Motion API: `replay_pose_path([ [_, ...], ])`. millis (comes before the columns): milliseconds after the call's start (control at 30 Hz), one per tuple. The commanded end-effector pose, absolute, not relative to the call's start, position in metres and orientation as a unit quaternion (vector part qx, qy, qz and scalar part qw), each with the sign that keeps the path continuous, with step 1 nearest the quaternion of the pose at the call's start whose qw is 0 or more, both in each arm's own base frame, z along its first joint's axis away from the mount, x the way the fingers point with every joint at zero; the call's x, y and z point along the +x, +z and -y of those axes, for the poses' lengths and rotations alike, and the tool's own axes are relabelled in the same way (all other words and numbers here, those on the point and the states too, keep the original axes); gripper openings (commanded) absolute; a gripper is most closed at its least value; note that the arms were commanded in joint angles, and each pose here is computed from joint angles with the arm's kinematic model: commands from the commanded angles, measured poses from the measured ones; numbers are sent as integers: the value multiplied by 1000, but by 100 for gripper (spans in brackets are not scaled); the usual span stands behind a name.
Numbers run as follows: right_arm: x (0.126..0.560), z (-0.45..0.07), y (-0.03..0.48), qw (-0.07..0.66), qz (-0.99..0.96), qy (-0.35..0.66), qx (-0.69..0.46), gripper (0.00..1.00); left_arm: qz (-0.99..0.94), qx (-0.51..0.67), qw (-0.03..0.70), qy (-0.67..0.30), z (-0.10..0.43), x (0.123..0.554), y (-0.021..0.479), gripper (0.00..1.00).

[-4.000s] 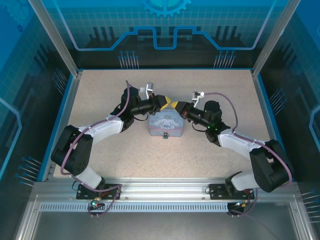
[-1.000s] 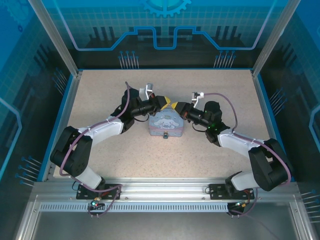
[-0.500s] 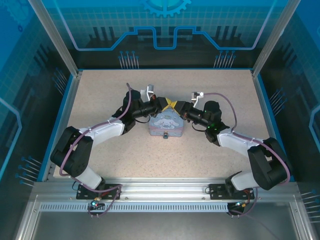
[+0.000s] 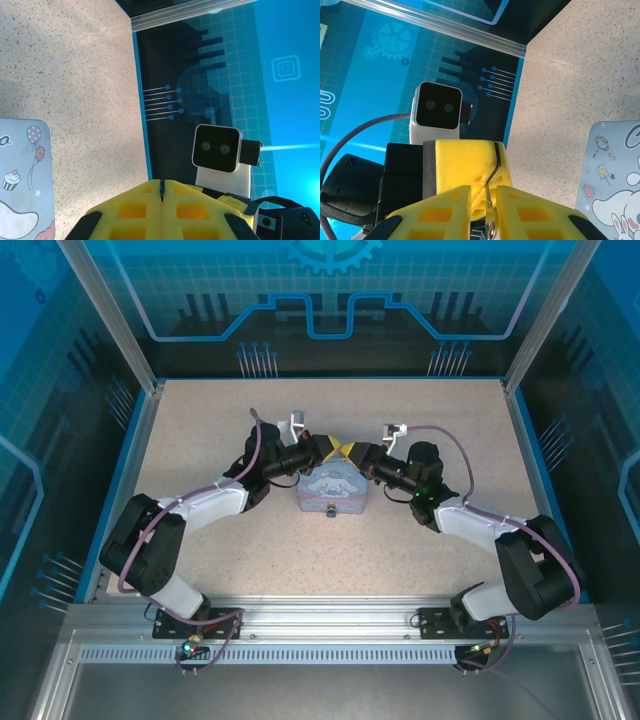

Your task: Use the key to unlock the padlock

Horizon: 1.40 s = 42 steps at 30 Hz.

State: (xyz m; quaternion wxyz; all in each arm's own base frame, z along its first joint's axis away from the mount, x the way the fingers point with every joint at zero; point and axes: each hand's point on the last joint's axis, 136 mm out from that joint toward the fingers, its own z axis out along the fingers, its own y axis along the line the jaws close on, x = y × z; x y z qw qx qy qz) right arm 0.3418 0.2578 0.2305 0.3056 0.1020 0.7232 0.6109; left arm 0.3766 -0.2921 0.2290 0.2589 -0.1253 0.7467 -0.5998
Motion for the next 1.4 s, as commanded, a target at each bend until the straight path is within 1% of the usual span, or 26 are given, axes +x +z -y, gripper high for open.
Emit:
replay_pose_path([
  [0, 340, -263, 230, 307, -719, 616, 93, 24, -731, -128, 276, -611, 289, 376, 244, 0],
  [167, 340, -267, 226, 302, -722, 616, 92, 24, -727, -128, 276, -616, 290, 376, 247, 0],
  [267, 340, -270, 223, 297, -724, 617, 89, 21, -726, -129, 278, -616, 289, 377, 247, 0],
  [367, 340, -271, 222, 296, -724, 616, 89, 13, -726, -128, 278, -616, 290, 377, 247, 0],
  [467, 340, -271, 222, 296, -725, 616, 89, 0, -726, -128, 278, -616, 289, 376, 247, 0],
  [900, 341, -265, 223, 296, -726, 614, 92, 0, -733, -118, 275, -611, 288, 369, 242, 0],
  [933, 341, -265, 223, 295, -726, 614, 91, 0, -733, -118, 274, -611, 289, 369, 242, 3],
  [1000, 341, -266, 221, 293, -728, 613, 92, 0, -733, -118, 275, -610, 288, 369, 243, 30],
  [1033, 341, -266, 221, 293, -728, 613, 91, 0, -735, -117, 276, -608, 288, 369, 243, 36],
  [1133, 340, -265, 219, 291, -730, 611, 92, 0, -740, -115, 276, -603, 287, 369, 242, 43],
  [1167, 340, -265, 219, 290, -731, 611, 92, 0, -741, -115, 277, -602, 287, 369, 242, 43],
  [1367, 341, -264, 221, 287, -730, 613, 90, 0, -746, -106, 272, -599, 287, 366, 242, 43],
])
